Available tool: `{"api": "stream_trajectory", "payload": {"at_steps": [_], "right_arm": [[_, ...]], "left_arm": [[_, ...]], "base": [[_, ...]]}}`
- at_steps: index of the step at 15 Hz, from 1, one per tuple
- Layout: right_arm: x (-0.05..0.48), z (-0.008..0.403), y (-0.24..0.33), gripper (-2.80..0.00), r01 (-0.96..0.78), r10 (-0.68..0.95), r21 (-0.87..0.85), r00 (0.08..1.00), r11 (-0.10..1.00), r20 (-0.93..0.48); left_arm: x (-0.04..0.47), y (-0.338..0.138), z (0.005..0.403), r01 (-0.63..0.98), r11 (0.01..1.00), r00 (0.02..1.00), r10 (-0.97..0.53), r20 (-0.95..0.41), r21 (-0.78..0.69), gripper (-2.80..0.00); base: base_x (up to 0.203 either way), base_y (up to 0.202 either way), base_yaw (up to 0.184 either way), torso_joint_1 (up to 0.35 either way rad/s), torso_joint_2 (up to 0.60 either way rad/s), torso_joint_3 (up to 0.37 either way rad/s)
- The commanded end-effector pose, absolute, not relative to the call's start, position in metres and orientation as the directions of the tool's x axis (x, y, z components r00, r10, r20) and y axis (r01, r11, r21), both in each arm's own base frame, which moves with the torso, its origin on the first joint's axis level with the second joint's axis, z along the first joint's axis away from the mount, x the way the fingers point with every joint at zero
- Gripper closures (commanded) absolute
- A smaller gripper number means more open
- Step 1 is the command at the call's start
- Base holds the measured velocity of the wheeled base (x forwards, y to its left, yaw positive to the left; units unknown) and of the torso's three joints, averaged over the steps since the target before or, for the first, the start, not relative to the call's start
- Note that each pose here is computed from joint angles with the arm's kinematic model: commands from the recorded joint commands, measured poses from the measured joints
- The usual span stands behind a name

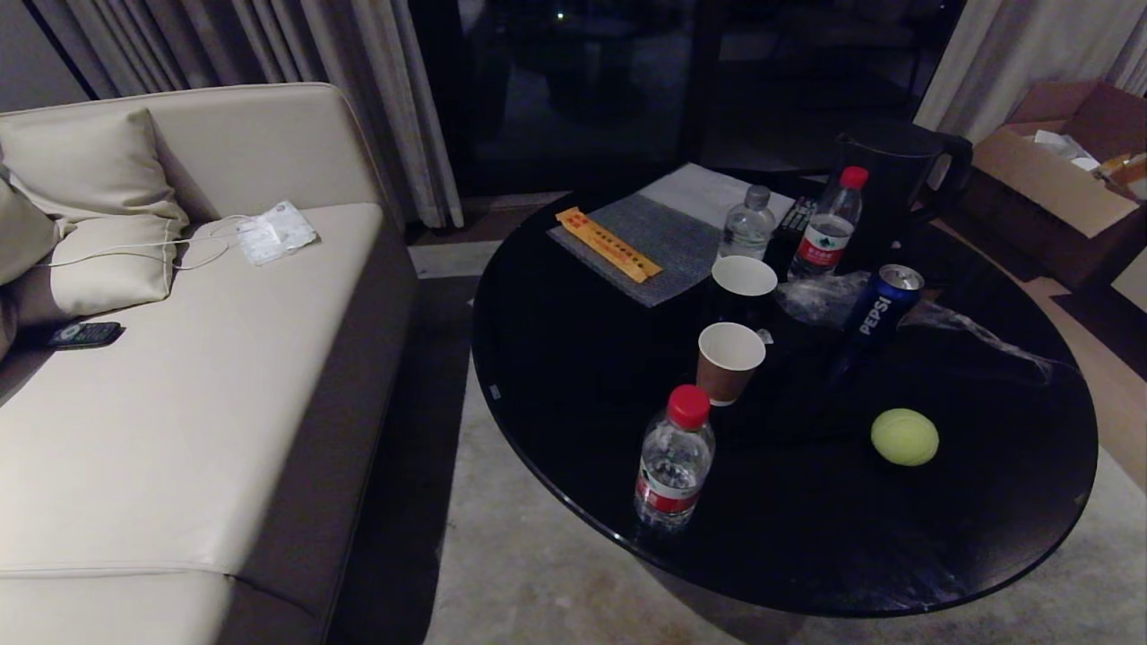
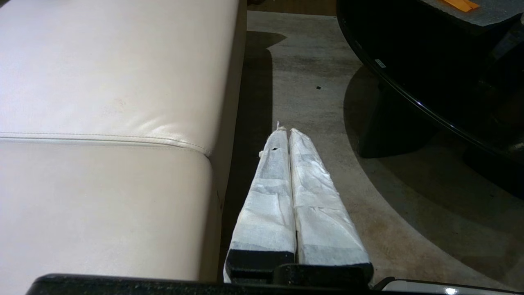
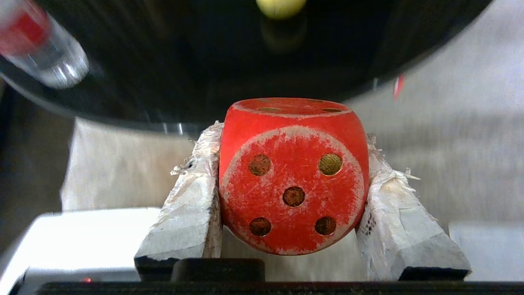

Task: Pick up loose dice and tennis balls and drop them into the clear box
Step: Put the toys in the box

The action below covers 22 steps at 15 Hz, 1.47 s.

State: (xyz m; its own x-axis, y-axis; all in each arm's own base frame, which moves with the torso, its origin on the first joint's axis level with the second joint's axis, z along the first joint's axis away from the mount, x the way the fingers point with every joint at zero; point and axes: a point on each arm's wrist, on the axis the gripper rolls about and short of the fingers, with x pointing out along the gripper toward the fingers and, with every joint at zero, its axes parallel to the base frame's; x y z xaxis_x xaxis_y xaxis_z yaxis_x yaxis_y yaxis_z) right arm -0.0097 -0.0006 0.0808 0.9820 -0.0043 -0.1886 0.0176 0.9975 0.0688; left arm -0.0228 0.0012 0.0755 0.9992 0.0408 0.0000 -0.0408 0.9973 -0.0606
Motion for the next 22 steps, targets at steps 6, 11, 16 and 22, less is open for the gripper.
{"api": "stream_trajectory", "payload": {"at_steps": [6, 11, 16, 22], "right_arm": [[-0.0235, 0.0758, -0.0005, 0.00, 0.010, -0.009, 0.060, 1.000, 0.998, -0.017], [-0.0235, 0.0757, -0.0005, 0.00, 0.010, -0.009, 0.060, 1.000, 0.998, -0.018], [-0.0235, 0.0760, -0.0005, 0.00, 0.012, -0.011, 0.067, 1.000, 0.998, -0.015], [-0.0236, 0.0759, -0.0005, 0.00, 0.012, -0.011, 0.066, 1.000, 0.998, -0.014]], "left_arm": [[-0.0226, 0.0012, 0.0751, -0.042, 0.997, 0.999, 0.041, -0.003, -0.061, 0.00], [-0.0226, 0.0012, 0.0751, -0.042, 0.997, 0.999, 0.041, -0.003, -0.061, 0.00], [-0.0226, 0.0012, 0.0751, -0.040, 0.997, 0.999, 0.040, -0.003, -0.060, 0.00], [-0.0226, 0.0011, 0.0749, -0.035, 0.999, 0.999, 0.035, -0.005, -0.035, 0.00]], "base": [[0.000, 0.000, 0.000, 0.000, 0.00, 0.000], [0.000, 0.000, 0.000, 0.000, 0.00, 0.000], [0.000, 0.000, 0.000, 0.000, 0.00, 0.000], [0.000, 0.000, 0.000, 0.000, 0.00, 0.000]]}}
